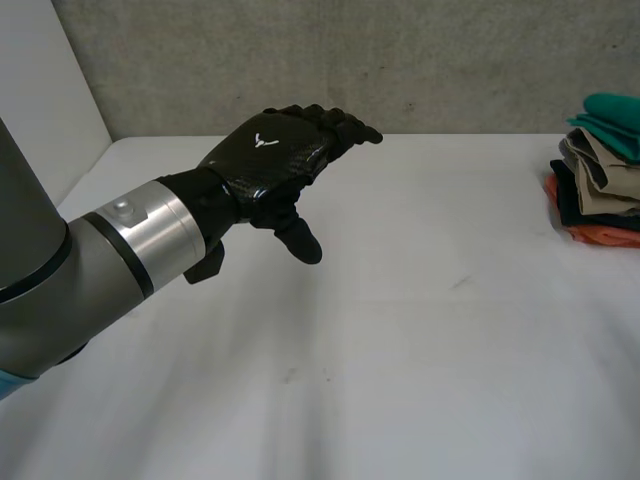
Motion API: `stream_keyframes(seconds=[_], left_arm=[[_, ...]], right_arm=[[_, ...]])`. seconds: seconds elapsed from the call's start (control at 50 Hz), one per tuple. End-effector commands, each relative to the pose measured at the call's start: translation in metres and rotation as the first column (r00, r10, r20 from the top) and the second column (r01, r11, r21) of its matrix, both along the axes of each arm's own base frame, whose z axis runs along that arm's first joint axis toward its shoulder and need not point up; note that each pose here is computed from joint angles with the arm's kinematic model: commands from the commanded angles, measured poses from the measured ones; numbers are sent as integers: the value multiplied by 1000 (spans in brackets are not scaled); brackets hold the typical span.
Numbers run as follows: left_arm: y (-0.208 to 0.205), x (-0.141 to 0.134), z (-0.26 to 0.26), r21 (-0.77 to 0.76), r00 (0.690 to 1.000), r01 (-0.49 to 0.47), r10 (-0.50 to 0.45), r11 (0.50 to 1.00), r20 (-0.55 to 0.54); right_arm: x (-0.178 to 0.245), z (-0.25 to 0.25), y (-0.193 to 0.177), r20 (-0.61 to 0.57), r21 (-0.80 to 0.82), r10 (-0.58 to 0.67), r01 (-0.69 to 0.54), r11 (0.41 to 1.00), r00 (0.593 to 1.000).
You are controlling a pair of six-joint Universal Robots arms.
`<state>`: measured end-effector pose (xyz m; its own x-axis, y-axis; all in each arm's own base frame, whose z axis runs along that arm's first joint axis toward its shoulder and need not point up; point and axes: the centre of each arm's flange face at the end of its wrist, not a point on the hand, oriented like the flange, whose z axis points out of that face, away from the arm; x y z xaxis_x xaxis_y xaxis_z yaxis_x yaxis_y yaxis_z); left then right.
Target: Fold the laundry.
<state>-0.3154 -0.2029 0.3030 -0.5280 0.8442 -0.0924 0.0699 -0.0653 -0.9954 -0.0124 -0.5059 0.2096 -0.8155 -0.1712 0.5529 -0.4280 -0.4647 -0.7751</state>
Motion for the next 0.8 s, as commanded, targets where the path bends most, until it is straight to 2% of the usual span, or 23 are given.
stream_keyframes(seconds=[0.02,0.1,0.3,0.38,0.46,0.6,0.64,0.78,0.8], left_arm=[[0,0,-1,1,1000,0,0,1000,1],[0,0,-1,1,1000,0,0,1000,1],[1,0,2,-6,1000,0,0,1000,-3],[2,1,4,-10,1000,0,0,1000,-5],[3,1,4,-10,1000,1,-1,1000,-7],[3,1,7,-16,1000,0,0,1000,-11],[3,1,7,-16,1000,1,-1,1000,-11],[3,2,9,-23,1000,-2,1,1000,-15],[3,2,11,-28,1000,-3,3,1000,-18]], right_arm=[[-3,-21,0,40,96,-17,13,995,999],[-2,-31,1,36,140,-27,22,990,999],[3,9,24,59,169,-109,98,981,992],[-4,15,42,84,223,-192,170,960,978],[-23,27,65,105,279,-313,274,920,944],[-76,23,98,102,405,-510,432,806,854],[-99,25,105,89,419,-582,500,758,808],[-138,64,103,71,297,-736,691,660,673],[-136,71,103,77,279,-741,699,658,667]])
